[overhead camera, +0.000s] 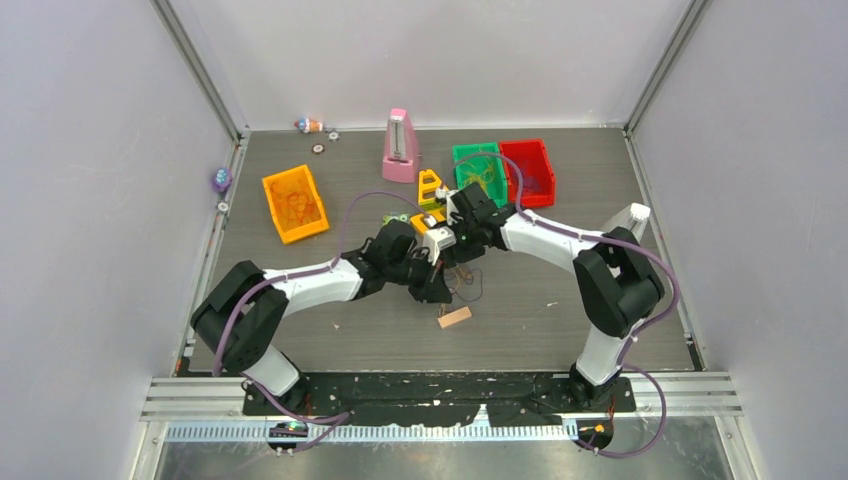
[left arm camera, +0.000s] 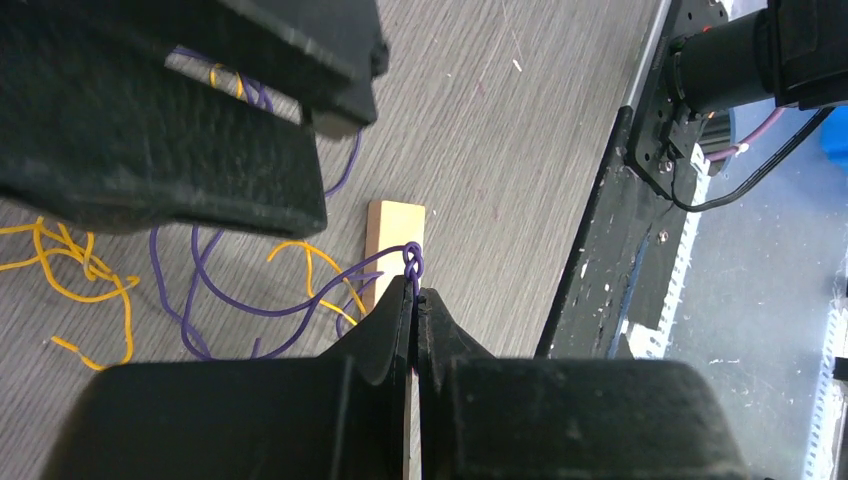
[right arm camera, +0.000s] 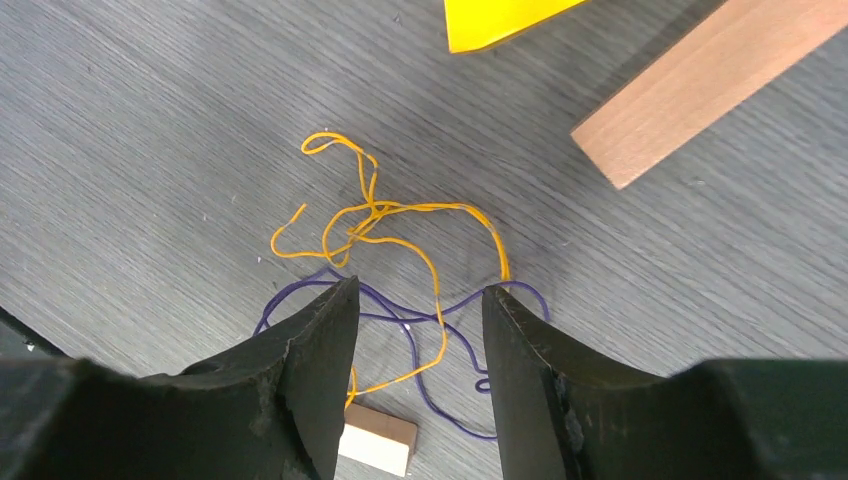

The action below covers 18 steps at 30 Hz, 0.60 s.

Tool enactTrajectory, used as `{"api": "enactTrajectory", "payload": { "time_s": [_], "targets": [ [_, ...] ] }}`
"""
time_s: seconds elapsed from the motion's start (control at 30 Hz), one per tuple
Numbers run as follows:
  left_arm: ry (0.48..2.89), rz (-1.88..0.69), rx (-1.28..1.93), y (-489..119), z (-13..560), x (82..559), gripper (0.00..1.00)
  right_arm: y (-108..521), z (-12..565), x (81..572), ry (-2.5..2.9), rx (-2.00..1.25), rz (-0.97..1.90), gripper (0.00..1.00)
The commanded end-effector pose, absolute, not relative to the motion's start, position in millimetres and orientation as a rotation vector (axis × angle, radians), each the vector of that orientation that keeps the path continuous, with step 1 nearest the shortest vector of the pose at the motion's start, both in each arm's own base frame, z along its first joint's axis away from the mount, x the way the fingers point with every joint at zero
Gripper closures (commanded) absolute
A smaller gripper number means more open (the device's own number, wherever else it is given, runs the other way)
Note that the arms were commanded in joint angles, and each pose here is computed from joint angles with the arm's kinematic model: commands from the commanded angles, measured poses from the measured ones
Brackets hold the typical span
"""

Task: Untangle the cables
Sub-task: Untie the cable.

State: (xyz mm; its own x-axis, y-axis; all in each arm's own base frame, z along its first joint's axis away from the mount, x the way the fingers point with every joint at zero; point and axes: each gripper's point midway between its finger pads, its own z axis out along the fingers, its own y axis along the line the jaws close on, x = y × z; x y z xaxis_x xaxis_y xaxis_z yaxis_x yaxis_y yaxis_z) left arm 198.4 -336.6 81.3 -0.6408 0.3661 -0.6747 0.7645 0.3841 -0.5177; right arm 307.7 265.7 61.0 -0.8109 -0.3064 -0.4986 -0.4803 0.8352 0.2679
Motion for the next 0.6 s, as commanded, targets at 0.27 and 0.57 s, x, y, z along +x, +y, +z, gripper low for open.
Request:
{"api": "enactTrajectory", "payload": {
  "time_s": [0.27, 0.57],
  "targets": [
    [2.100, -1.271, 0.895, -335.4, 97.6, 200.1, 1.00, 275.1, 33.4, 306.4, 2.608, -0.632, 0.514, 0.52],
    [2.127, -1.277, 0.795, -304.1, 95.8, 199.5, 1.00, 265.7, 34.7, 312.7, 2.584, -0.556, 0.451, 0.80]
  ]
}}
